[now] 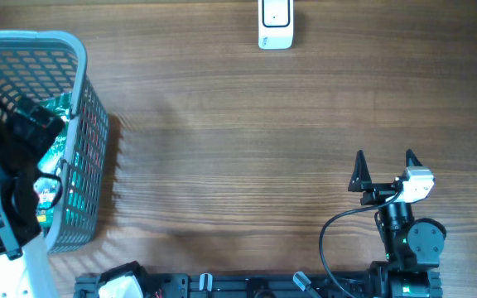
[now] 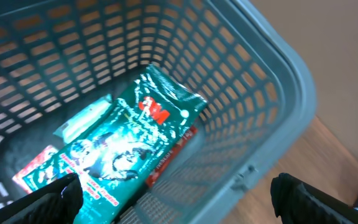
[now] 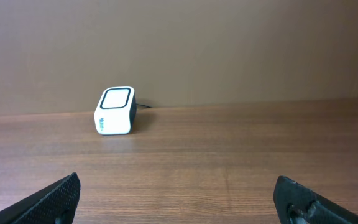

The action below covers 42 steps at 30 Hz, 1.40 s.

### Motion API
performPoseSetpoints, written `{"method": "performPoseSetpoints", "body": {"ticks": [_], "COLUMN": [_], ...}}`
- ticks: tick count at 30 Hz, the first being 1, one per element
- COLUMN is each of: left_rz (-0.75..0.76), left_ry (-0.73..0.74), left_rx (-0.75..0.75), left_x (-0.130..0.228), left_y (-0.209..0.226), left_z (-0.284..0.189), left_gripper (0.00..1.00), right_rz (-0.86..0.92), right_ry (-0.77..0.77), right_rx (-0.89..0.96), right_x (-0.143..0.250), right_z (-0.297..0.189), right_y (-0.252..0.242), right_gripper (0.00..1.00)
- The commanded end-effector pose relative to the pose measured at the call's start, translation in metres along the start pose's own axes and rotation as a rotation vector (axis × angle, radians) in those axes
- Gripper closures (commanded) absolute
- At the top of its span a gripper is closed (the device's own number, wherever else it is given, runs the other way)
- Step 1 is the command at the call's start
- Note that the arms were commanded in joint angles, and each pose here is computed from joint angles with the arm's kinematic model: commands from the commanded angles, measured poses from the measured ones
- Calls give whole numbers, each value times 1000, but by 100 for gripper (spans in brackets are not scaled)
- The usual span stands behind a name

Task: Scan the item barcode
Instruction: 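Move the left gripper over the basket toward the green gloves pack, then lower the left gripper into the basket and grasp the green gloves pack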

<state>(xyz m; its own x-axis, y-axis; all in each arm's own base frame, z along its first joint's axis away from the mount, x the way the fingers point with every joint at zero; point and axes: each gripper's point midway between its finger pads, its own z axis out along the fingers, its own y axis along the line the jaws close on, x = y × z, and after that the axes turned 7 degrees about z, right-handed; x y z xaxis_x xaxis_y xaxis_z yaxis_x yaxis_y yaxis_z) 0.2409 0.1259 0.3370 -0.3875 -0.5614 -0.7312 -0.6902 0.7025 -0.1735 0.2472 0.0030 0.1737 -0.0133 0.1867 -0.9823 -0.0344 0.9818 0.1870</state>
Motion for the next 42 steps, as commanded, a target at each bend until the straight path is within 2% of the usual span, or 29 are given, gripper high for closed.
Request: {"method": "performPoseSetpoints", "body": {"ticks": [1, 19, 23, 28, 30, 33, 42], "left_rz": [-66, -245, -260, -275, -197, 9, 202], "left_ry": [12, 81, 147, 309, 365, 433, 658], "left_rx": [9, -132, -168, -237, -193, 10, 46], "left_x": [-5, -13, -3, 26, 31, 37, 87], "left_y": [5, 44, 49, 56, 49, 18, 7], "left_z": [3, 49, 66, 92, 109, 135, 190], "left_gripper": [0, 0, 0, 0, 0, 0, 0], "right_rz": [-13, -13, -13, -13, -13, -13, -13], "right_ry": [-7, -7, -7, -7, -7, -7, -7], "right_rx": [-12, -12, -12, -12, -12, -12, -12], "right_x": [-2, -2, -2, -2, -2, -2, -2], "right_z": [0, 0, 0, 0, 0, 0, 0], "right_y": [2, 2, 2, 2, 2, 2, 2], "right_gripper": [0, 0, 0, 0, 0, 0, 0]}}
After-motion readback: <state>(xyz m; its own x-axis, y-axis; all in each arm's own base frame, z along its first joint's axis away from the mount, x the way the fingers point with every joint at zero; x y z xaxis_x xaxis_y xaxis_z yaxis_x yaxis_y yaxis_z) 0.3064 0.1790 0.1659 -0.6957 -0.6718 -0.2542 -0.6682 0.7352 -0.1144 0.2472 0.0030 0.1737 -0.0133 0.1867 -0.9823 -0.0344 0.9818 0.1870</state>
